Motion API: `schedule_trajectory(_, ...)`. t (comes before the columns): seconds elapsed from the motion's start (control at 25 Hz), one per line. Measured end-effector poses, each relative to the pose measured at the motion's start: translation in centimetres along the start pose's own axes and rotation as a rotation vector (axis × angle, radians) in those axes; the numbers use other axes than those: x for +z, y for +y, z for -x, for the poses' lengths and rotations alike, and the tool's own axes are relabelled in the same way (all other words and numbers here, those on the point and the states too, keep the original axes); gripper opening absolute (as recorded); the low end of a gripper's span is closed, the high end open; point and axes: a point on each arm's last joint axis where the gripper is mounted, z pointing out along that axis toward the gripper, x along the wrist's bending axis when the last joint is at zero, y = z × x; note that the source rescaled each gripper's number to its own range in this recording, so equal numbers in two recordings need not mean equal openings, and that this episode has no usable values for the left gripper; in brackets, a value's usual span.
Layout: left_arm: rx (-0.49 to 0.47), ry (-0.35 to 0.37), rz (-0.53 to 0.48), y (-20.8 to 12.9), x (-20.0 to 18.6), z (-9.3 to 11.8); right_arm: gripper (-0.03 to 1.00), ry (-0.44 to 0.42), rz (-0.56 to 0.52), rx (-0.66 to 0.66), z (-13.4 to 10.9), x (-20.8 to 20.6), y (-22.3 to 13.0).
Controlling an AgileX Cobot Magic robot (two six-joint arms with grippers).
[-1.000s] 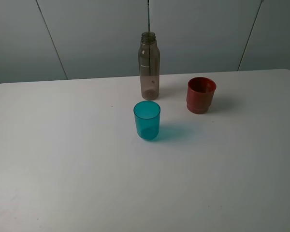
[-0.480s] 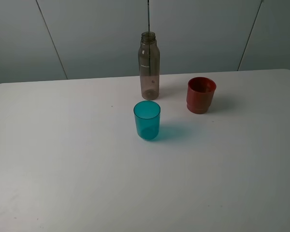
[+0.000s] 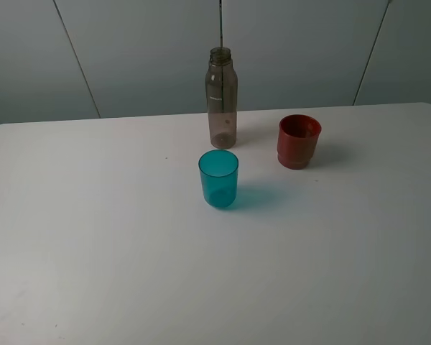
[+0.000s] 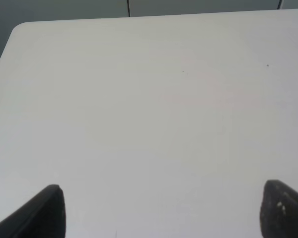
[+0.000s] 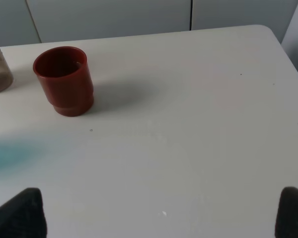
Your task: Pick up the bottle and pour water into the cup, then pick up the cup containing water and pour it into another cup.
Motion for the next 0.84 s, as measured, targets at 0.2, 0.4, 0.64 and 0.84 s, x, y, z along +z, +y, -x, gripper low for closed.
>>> schedule_trajectory(0.2, 0.0, 0.0, 0.0, 0.0, 0.0, 0.0, 0.99, 0.0, 0.0, -0.002, 0.0, 0.0, 0.0)
schedule_trajectory(0.4, 0.0, 0.0, 0.0, 0.0, 0.0, 0.0, 0.99, 0.004, 0.0, -0.002, -0.01, 0.0, 0.0)
schedule_trajectory(0.64, 0.0, 0.0, 0.0, 0.0, 0.0, 0.0, 0.99, 0.09, -0.004, -0.047, 0.05, -0.06, -0.03)
schedule_trajectory(0.84, 0.0, 0.0, 0.0, 0.0, 0.0, 0.0, 0.99, 0.108, -0.005, -0.057, 0.06, -0.07, -0.03)
